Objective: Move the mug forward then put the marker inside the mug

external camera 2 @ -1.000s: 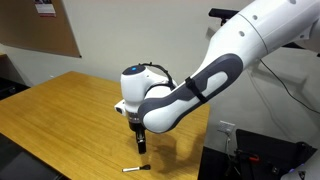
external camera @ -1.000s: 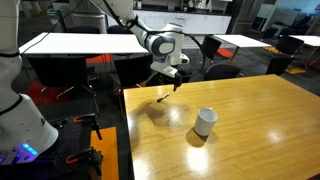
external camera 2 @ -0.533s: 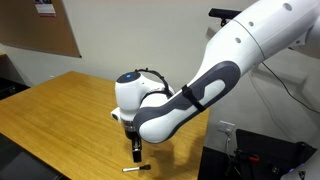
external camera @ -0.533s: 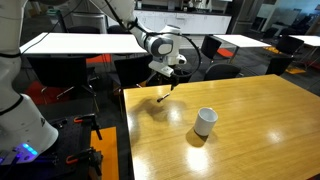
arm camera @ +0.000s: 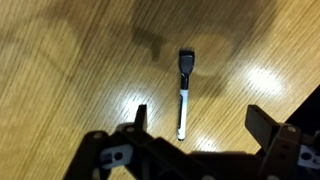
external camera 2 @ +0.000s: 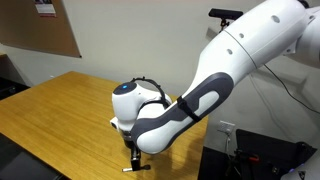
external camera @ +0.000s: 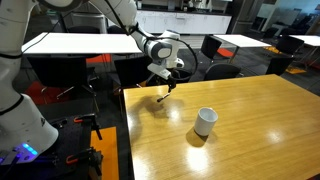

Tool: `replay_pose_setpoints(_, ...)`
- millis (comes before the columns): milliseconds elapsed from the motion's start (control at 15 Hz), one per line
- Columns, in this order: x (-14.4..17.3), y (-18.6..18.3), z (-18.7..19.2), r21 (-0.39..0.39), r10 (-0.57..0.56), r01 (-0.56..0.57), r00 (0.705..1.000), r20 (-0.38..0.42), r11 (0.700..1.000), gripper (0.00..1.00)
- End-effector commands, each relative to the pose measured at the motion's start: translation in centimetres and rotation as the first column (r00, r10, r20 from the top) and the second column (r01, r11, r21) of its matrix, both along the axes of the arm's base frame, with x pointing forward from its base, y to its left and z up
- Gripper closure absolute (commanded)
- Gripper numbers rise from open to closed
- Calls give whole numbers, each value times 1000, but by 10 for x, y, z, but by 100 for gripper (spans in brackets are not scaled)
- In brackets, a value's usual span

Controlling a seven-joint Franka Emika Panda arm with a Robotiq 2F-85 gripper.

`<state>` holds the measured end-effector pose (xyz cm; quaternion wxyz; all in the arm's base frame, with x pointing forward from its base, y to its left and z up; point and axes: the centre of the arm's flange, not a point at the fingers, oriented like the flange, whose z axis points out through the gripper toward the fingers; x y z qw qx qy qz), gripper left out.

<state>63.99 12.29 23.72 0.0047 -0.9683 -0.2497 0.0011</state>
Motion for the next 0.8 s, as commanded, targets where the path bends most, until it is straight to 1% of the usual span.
replay_pose_setpoints(0, 3, 2, -9, -6, -9, 9, 1000, -4, 1000, 0)
replay_pose_setpoints(400, 1, 4, -29, -8, -6, 6, 1000, -25, 1000, 0)
replay_pose_setpoints(733, 1, 6, -38, -10, 6, -6, 1000, -21, 1000, 0)
